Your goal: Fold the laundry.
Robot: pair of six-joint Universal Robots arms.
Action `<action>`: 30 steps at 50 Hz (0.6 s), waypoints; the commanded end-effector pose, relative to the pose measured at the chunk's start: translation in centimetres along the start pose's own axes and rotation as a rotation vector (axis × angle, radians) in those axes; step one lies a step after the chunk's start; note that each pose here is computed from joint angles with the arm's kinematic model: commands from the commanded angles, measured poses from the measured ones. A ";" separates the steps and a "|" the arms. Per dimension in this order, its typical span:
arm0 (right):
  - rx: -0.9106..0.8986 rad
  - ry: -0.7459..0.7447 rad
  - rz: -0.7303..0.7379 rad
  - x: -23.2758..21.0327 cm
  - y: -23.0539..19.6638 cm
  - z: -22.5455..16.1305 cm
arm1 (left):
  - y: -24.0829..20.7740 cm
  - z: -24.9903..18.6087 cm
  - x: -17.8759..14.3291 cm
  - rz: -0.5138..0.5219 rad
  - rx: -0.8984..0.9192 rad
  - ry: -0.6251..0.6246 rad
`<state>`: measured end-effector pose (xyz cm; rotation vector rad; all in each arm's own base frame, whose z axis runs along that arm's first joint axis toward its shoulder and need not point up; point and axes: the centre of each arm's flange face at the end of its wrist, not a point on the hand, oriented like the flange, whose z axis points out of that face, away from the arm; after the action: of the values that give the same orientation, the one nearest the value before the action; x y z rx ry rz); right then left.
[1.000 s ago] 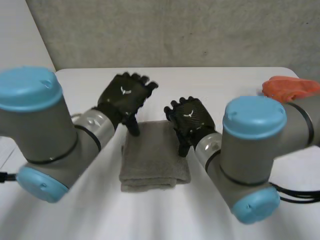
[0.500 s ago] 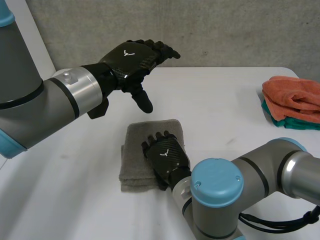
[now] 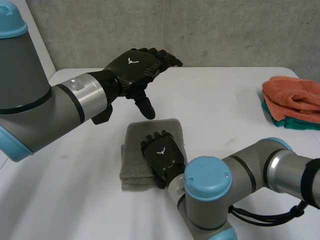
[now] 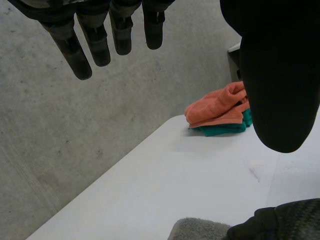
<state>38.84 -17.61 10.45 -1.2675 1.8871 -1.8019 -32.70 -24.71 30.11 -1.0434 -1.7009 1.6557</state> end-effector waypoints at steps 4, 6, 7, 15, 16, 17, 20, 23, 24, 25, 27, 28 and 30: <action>0.013 0.003 0.000 -0.1 0.1 1.1 | 0.3 0.0 0.0 -0.005 -0.009 0.000; 0.017 0.005 0.000 -0.1 0.0 1.3 | 0.3 0.0 0.0 -0.005 -0.010 0.001; 0.018 0.006 0.000 -0.1 0.0 1.3 | 0.4 0.0 0.0 -0.006 -0.011 0.001; 0.027 0.009 0.001 -0.1 0.0 1.9 | 0.5 0.0 0.1 -0.007 -0.014 0.003; 0.026 0.011 0.001 -0.1 0.0 2.0 | 0.5 0.0 0.1 -0.007 -0.014 0.002; 0.026 0.011 0.001 -0.1 0.1 2.1 | 0.5 0.0 0.1 -0.007 -0.014 0.003; 0.024 0.009 0.001 -0.2 0.3 2.3 | 0.5 0.0 0.1 -0.009 -0.014 0.003; 0.024 0.009 0.000 -0.3 0.3 2.5 | 0.6 0.0 0.1 -0.011 -0.018 0.004; 0.023 0.011 0.001 -0.2 0.4 2.6 | 0.6 0.0 0.1 -0.011 -0.018 0.004; 0.028 0.019 0.003 0.1 0.3 2.8 | 0.6 0.0 0.1 -0.011 -0.018 0.004; 0.033 0.030 0.007 0.5 0.1 3.0 | 0.6 0.0 0.1 -0.010 -0.016 0.003; 0.033 0.038 0.008 0.9 0.0 3.1 | 0.7 0.1 0.1 -0.011 -0.018 0.004; 0.023 0.077 0.015 2.8 0.2 3.5 | 0.7 0.1 0.1 -0.012 -0.019 0.004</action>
<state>40.51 -19.68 9.71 -1.2407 1.8688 -1.8382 -32.66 -24.70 29.51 -1.0430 -1.7178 1.6350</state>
